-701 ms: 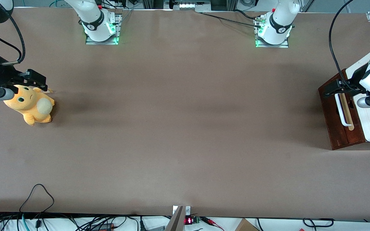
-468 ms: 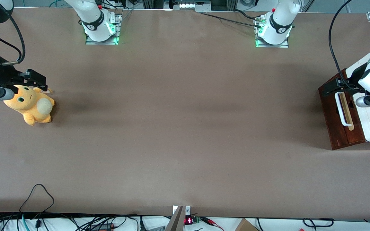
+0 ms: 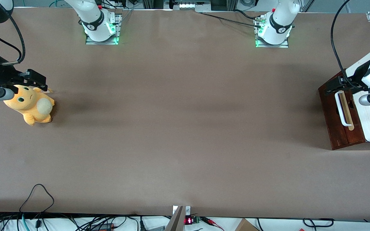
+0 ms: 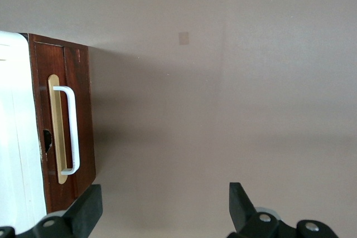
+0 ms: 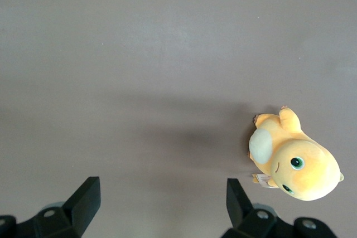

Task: Open lower drawer with left arm only

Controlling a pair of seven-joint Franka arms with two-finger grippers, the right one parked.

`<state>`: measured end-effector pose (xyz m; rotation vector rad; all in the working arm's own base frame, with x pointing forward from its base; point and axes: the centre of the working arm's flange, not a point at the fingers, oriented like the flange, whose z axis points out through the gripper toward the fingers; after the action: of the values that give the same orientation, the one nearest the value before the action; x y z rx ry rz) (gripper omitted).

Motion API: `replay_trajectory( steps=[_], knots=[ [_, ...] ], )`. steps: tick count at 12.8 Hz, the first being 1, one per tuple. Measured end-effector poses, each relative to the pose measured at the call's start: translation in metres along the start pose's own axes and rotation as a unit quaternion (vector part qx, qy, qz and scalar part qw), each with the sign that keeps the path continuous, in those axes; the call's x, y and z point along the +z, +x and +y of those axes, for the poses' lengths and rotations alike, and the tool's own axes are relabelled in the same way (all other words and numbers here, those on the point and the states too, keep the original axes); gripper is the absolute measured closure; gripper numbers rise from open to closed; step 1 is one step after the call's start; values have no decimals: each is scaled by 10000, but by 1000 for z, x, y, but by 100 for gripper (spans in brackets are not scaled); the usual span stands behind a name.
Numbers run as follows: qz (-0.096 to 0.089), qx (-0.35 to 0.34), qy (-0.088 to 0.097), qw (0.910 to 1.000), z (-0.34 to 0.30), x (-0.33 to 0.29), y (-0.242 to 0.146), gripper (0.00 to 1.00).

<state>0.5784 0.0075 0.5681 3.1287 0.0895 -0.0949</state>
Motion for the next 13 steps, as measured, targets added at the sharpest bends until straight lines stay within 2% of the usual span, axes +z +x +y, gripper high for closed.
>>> replay_trajectory(
  steps=[9, 10, 11, 12, 13],
  knots=[
    [-113, 262, 31, 9996, 0, 8, 2, 0],
    [-114, 308, 221, 9992, 0, 8, 2, 0],
    [-113, 408, 651, 9970, 4, 9, 3, 0],
    [-125, 475, 1162, 9920, 15, 10, 2, 1],
    [-182, 439, 1578, 9863, 31, 15, 1, 1]
  ],
)
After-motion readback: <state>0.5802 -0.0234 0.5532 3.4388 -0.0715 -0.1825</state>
